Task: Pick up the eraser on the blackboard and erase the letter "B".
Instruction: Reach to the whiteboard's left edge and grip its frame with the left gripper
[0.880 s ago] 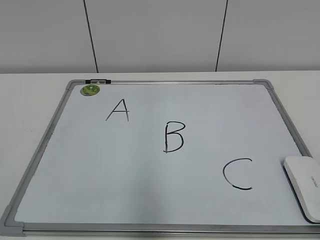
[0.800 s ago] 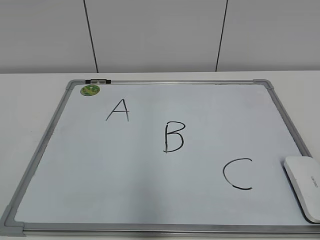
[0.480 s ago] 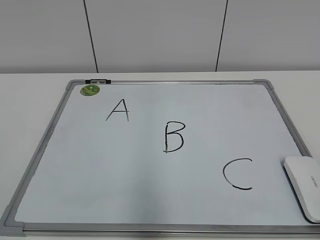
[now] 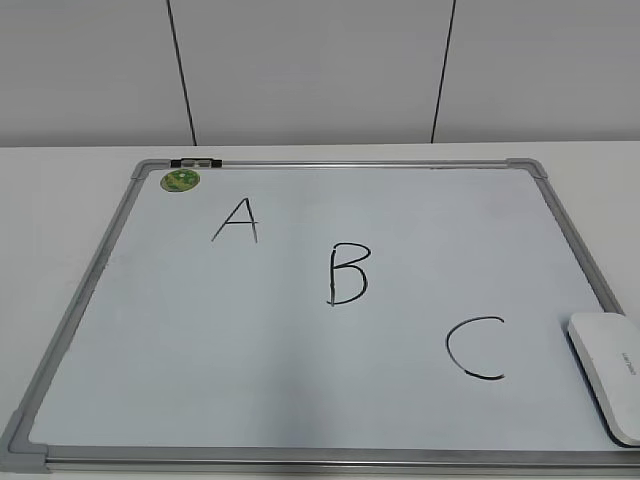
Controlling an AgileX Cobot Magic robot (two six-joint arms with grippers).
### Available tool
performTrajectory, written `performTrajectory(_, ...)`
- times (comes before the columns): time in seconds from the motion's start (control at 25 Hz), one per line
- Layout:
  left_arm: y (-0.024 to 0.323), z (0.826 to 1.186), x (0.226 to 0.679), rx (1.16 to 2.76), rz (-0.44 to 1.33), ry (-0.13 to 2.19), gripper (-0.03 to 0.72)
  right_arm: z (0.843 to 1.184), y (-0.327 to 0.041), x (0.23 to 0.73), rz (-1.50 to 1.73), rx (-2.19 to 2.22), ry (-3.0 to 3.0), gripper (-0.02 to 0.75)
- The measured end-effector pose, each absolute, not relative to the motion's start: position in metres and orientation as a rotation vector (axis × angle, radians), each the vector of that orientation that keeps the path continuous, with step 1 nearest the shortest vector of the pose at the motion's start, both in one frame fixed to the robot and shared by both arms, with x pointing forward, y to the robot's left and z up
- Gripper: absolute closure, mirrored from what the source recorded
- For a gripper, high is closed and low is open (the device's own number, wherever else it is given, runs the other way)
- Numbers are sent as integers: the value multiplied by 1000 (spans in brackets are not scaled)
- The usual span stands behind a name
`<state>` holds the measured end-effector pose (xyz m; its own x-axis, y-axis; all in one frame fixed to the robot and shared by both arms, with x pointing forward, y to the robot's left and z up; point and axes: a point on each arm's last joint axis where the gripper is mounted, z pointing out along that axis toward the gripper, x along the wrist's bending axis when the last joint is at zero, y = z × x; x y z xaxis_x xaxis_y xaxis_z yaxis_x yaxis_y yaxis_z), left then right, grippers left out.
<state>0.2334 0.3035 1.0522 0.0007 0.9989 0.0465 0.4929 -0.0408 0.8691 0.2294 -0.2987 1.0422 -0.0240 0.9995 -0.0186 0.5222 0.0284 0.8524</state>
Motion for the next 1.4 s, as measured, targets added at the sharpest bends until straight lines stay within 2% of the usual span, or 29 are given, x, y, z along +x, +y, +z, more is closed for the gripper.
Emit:
performTrajectory(0.28, 303, 1078, 255, 1652, 910, 1604, 27, 1042, -299, 229, 892, 1573, 1628, 184)
performTrajectory(0.56, 299, 1093, 327, 1733, 786, 1664, 38, 1042, -299, 229, 892, 1573, 1628, 184)
performTrajectory(0.76, 295, 1095, 393, 1804, 632, 1756, 53, 1042, -299, 229, 892, 1573, 1628, 184)
performTrajectory(0.96, 292, 1085, 460, 1878, 495, 1851, 102, 1042, -299, 229, 892, 1573, 1628, 184)
performTrajectory(1.16, 290, 1064, 519, 1944, 397, 1911, 116, 1042, -299, 229, 892, 1573, 1628, 184)
performTrajectory(1.4, 284, 1017, 570, 2032, 219, 1941, 119, 1042, -299, 229, 892, 1573, 1628, 184)
